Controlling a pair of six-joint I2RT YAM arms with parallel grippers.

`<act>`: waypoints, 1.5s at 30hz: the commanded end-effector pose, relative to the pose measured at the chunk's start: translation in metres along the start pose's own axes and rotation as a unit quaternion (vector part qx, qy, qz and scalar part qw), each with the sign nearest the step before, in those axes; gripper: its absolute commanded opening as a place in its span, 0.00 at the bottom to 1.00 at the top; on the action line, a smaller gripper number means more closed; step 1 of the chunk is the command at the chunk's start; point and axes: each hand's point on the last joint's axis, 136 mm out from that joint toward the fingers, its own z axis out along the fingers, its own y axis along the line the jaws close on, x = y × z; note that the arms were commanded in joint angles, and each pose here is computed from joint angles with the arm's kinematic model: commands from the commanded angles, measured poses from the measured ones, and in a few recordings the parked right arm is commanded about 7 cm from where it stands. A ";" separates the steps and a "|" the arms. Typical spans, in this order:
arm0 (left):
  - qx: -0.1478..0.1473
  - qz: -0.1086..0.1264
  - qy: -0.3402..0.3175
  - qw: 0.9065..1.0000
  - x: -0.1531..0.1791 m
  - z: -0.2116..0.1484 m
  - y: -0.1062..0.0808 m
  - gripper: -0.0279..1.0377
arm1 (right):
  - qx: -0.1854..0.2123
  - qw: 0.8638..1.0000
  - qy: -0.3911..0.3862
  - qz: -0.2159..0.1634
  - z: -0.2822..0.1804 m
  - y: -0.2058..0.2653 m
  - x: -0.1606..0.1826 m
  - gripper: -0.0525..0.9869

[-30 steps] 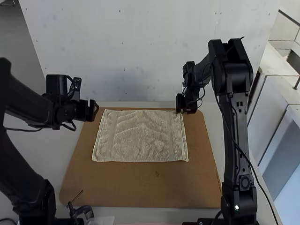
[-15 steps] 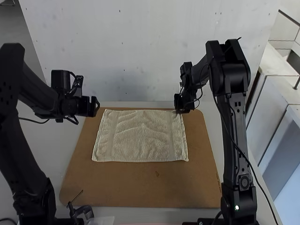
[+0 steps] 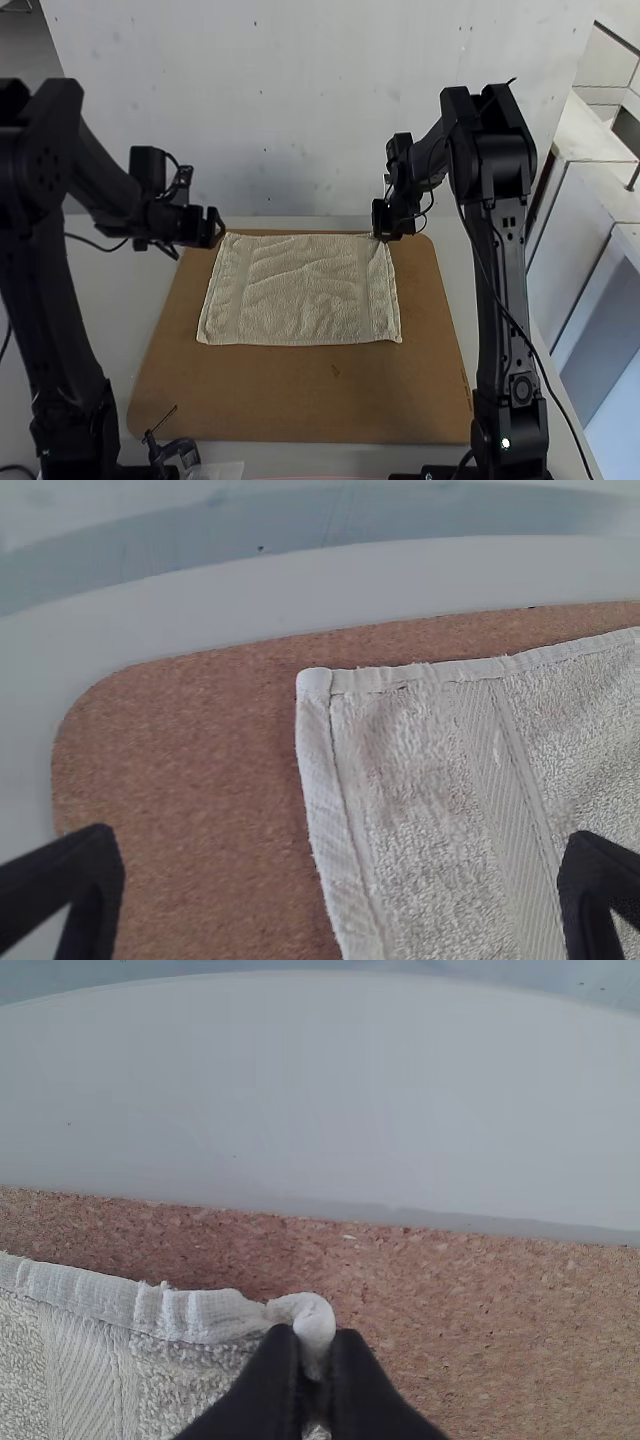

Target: Fold the towel.

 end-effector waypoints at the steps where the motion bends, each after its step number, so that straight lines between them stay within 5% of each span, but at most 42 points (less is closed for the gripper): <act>1: 0.022 0.006 -0.009 1.000 -0.017 0.010 -0.012 0.93 | 0.018 1.000 0.010 0.001 0.006 -0.007 0.011 0.06; 8: 0.025 -0.009 0.033 0.999 -0.007 0.044 -0.006 0.89 | 0.016 1.000 0.005 0.000 0.003 -0.007 0.009 0.06; 16: -0.025 -0.009 0.062 0.998 0.000 0.079 0.017 0.89 | 0.014 1.000 -0.004 -0.003 -0.003 -0.005 0.009 0.06; 22: -0.009 0.027 0.074 0.997 -0.007 0.095 -0.017 0.89 | 0.009 1.000 -0.011 -0.002 -0.002 -0.005 0.008 0.06; 26: -0.008 0.026 0.088 0.996 -0.001 0.101 -0.018 0.79 | 0.006 1.000 -0.009 0.000 -0.001 -0.006 0.010 0.06; 42: -0.046 0.030 0.118 0.991 0.022 0.101 0.015 0.82 | 0.003 1.000 -0.011 -0.001 0.001 -0.007 0.013 0.06; 45: -0.045 0.021 0.122 0.991 0.024 0.101 0.015 0.72 | 0.003 1.000 -0.010 0.000 0.001 -0.008 0.014 0.06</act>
